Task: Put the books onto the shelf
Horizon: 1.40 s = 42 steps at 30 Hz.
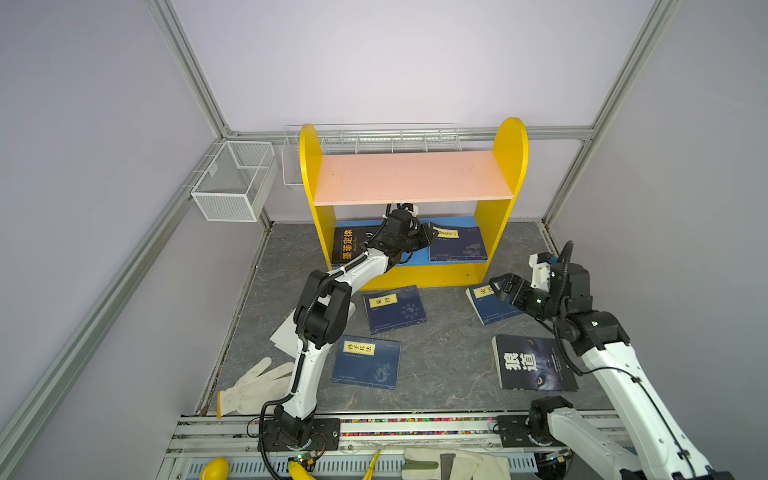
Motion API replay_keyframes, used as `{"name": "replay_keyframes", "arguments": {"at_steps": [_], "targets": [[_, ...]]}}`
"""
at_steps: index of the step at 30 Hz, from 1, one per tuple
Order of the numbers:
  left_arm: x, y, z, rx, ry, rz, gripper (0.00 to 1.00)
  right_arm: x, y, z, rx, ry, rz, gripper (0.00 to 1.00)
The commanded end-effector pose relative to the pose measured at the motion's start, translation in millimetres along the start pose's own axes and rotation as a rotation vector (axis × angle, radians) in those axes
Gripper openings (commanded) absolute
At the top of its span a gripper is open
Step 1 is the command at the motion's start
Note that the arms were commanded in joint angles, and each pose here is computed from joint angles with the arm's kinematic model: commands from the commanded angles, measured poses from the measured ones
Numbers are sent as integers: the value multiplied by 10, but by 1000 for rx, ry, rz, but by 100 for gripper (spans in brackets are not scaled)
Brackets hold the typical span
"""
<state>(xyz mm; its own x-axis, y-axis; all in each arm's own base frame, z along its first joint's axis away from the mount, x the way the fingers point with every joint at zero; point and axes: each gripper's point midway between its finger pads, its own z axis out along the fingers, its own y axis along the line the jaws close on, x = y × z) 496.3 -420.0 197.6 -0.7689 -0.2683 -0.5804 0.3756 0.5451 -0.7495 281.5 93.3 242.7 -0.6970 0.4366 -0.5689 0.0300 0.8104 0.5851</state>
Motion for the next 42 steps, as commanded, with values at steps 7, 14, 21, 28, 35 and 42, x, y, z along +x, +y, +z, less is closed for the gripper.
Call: {"name": "replay_keyframes", "arguments": {"at_steps": [7,14,21,28,35,42], "targets": [[41,-308,11,36,-3,73,22,2,-4,-10,-5,4,-12,92],[21,-361,-24,10,-7,107,58,18,-19,-32,-3,3,-10,92],[-40,-390,-78,-42,-20,144,73,31,-22,-53,-7,0,-9,92],[-213,-338,-230,-180,-53,234,91,33,-10,-66,-15,0,-12,92],[-400,-335,-493,-302,-108,344,93,41,-9,-51,-20,2,-6,92],[-340,-740,-690,-155,-127,421,94,34,-17,-56,-15,-2,-2,92]]}}
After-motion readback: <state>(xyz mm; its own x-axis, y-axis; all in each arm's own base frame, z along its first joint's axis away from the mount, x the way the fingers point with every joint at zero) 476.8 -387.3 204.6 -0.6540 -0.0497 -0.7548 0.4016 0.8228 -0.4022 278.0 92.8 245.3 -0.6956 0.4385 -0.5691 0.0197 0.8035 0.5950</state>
